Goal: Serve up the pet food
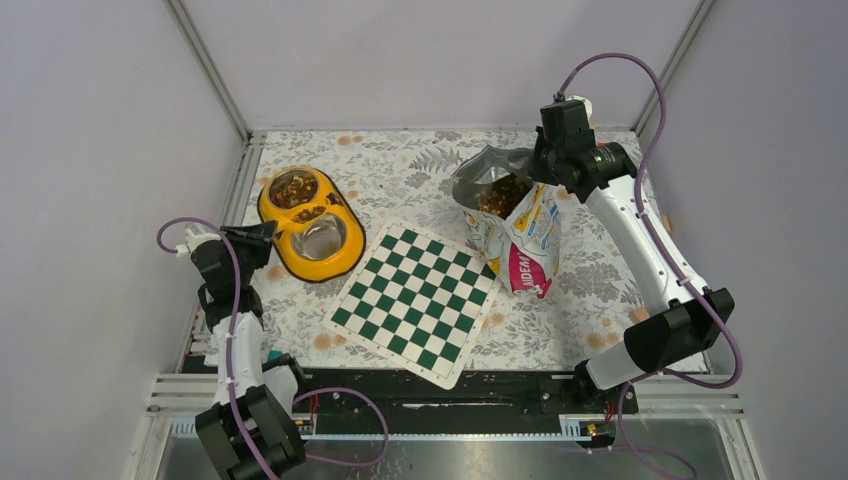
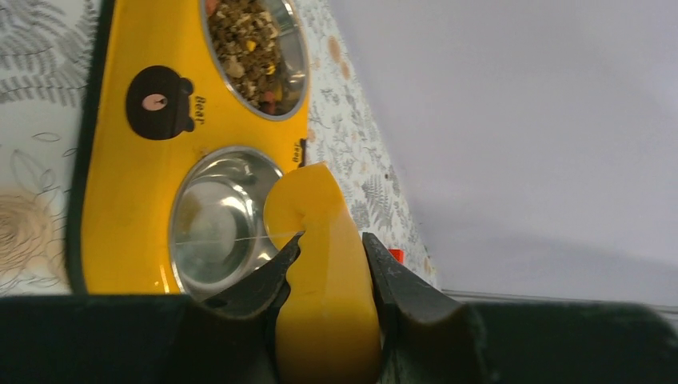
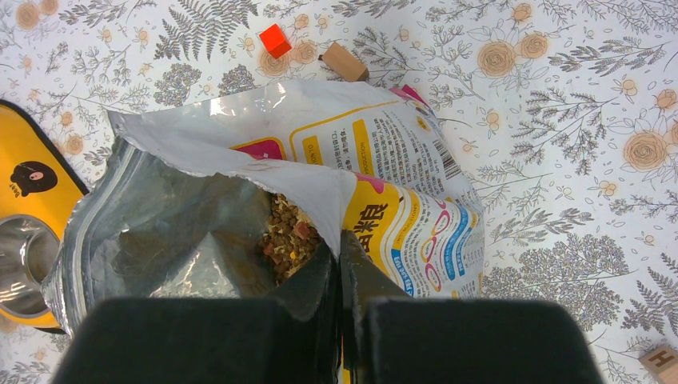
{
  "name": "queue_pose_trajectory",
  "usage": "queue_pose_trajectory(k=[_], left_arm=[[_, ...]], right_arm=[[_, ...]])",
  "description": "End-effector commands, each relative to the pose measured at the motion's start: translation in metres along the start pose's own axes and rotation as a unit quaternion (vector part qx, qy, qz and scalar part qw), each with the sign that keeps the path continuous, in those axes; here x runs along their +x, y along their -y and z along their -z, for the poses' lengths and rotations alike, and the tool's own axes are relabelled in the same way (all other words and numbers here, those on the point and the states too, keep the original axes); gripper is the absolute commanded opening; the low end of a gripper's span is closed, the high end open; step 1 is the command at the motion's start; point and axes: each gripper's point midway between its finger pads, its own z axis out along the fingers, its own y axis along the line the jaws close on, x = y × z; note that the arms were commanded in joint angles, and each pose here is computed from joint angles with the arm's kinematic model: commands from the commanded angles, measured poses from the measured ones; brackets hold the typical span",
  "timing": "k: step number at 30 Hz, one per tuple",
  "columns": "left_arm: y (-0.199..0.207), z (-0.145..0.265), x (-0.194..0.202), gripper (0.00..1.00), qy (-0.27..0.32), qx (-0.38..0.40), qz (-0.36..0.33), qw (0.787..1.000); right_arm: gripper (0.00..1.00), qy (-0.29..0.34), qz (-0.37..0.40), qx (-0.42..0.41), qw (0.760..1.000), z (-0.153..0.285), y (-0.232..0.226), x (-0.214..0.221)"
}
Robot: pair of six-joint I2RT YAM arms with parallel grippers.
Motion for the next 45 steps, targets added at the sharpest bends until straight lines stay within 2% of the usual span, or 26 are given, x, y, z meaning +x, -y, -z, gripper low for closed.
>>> queue_pose_trajectory(k=[1, 9, 18, 26, 32, 38, 42, 43, 45], left_arm=[[-0.005, 0.003, -0.012, 0.0, 0.027, -0.024, -0.022, 0.999], [-0.021, 0.008, -0.016, 0.0, 0.022, -0.103, -0.036, 0.994], [-0.005, 0.008, -0.029, 0.0, 0.004, -0.145, -0.09, 0.985], [0.005, -0.005, -0.02, 0.0, -0.052, -0.176, -0.172, 0.968], [0.023, -0.008, -0.027, 0.0, -0.031, -0.196, -0.254, 0.947], [0.062, -0.003, -0.037, 0.0, 0.011, -0.19, -0.325, 0.927], [0.082, -0.003, -0.032, 0.0, 0.014, -0.175, -0.347, 0.921], [0.088, -0.003, -0.029, 0.0, 0.009, -0.163, -0.349, 0.923], [0.119, -0.008, -0.008, 0.0, -0.034, -0.074, -0.359, 0.93]], right_arm=[[0.0, 0.065, -0.02, -0.028, 0.997, 0.01, -0.011, -0.039], [0.0, 0.062, -0.022, -0.026, 0.997, 0.008, -0.011, -0.037], [0.0, 0.065, -0.019, -0.02, 0.997, 0.009, -0.008, -0.037], [0.0, 0.075, -0.019, -0.004, 0.997, 0.013, 0.003, -0.039], [0.0, 0.075, -0.02, 0.0, 0.997, 0.013, 0.006, -0.038], [0.0, 0.077, -0.019, 0.0, 0.997, 0.013, 0.006, -0.042], [0.0, 0.075, -0.019, -0.002, 0.997, 0.012, 0.006, -0.041], [0.0, 0.074, -0.017, -0.002, 0.997, 0.011, 0.006, -0.04], [0.0, 0.073, -0.017, -0.003, 0.997, 0.011, 0.006, -0.04]])
